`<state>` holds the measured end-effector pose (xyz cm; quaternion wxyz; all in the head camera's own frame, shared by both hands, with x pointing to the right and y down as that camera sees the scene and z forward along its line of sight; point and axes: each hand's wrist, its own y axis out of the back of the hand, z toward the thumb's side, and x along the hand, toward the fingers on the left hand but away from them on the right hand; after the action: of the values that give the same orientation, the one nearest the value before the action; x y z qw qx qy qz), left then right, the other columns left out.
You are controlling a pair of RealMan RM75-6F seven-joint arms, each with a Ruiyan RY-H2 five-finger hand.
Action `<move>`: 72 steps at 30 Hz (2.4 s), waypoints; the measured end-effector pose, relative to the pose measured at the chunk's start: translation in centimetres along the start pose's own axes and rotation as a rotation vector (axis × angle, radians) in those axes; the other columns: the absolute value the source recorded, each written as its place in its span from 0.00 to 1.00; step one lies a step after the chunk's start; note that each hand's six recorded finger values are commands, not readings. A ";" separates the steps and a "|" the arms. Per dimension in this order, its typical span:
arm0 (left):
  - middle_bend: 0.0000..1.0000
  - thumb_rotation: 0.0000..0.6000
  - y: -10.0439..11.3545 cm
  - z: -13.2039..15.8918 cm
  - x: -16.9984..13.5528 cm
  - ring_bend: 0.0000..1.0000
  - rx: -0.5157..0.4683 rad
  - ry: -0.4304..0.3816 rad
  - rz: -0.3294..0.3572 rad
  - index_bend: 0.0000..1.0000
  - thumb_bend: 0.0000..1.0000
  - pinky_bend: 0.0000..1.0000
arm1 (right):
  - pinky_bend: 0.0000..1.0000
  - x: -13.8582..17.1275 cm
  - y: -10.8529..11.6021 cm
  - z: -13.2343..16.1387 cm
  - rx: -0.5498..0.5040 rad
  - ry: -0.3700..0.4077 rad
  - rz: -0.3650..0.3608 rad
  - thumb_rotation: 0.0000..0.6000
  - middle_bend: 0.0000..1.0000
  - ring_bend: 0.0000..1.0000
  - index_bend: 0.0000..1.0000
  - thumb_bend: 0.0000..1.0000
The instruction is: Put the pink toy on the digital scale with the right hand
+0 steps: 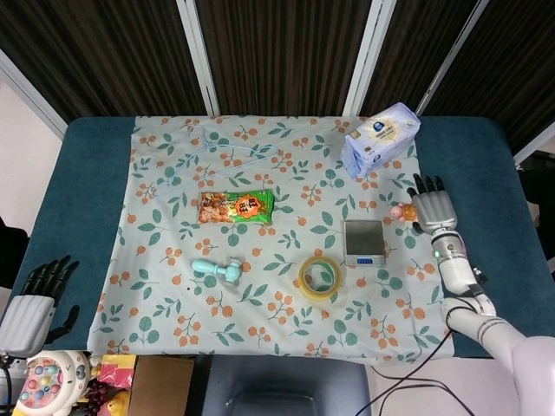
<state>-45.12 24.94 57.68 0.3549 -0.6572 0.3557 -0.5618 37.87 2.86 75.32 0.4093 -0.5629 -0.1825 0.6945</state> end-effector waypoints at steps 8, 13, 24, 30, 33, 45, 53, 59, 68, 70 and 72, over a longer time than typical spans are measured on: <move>0.01 1.00 0.1 -0.2 0.0 0.01 -0.002 0.006 0.005 0.00 0.45 0.10 | 0.00 -1.4 -1.0 1.7 0.042 -0.007 0.041 1.00 0.00 0.00 0.43 0.39; 0.01 1.00 0.2 -0.2 0.0 0.01 -0.006 0.006 0.004 0.00 0.45 0.10 | 0.00 -1.7 -1.5 1.9 0.061 -0.016 0.059 1.00 0.00 0.00 0.44 0.39; 0.01 1.00 0.6 -0.3 -0.3 0.01 -0.018 0.004 0.013 0.00 0.45 0.10 | 0.00 -2.2 -1.2 1.8 0.024 -0.051 0.056 1.00 0.06 0.00 0.70 0.48; 0.01 1.00 0.7 -0.4 -0.4 0.01 -0.022 0.004 0.016 0.00 0.45 0.10 | 0.00 -2.1 -0.9 1.7 0.023 -0.061 0.046 1.00 0.08 0.00 0.74 0.49; 0.01 1.00 0.8 -0.4 -0.5 0.01 -0.022 0.005 0.020 0.00 0.45 0.10 | 0.00 -2.0 -0.5 1.8 0.014 -0.054 0.027 1.00 0.08 0.00 0.74 0.49; 0.01 1.00 1.0 -0.1 -0.7 0.01 -0.033 -0.011 0.026 0.00 0.45 0.10 | 0.00 3.3 3.5 8.9 -0.015 0.209 -0.128 1.00 0.08 0.00 0.68 0.49; 0.01 1.00 1.4 -0.2 -1.0 0.01 -0.044 -0.013 0.036 0.00 0.45 0.10 | 0.00 6.6 3.9 11.7 0.177 0.275 -0.188 1.00 0.07 0.00 0.61 0.49; 0.01 1.00 1.5 -0.3 -1.1 0.01 -0.048 -0.017 0.038 0.00 0.45 0.10 | 0.00 6.9 3.0 11.7 0.234 0.243 -0.168 1.00 0.06 0.00 0.54 0.49; 0.01 1.00 1.4 -0.2 -1.1 0.01 -0.047 -0.016 0.037 0.00 0.45 0.10 | 0.00 6.7 2.1 12.2 0.247 0.256 -0.137 1.00 0.02 0.00 0.38 0.49; 0.01 1.00 1.4 -0.2 -1.1 0.01 -0.048 -0.014 0.037 0.00 0.45 0.10 | 0.00 6.8 2.1 12.2 0.249 0.258 -0.135 1.00 0.01 0.00 0.37 0.49; 0.01 1.00 1.5 -0.2 -1.1 0.01 -0.049 -0.013 0.037 0.00 0.45 0.10 | 0.00 6.9 2.2 12.0 0.248 0.257 -0.138 1.00 0.01 0.00 0.37 0.49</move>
<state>-45.58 25.12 55.93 0.3516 -0.6627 0.3789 -0.5419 25.68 9.43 72.99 0.5420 -0.5782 -0.0800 0.6046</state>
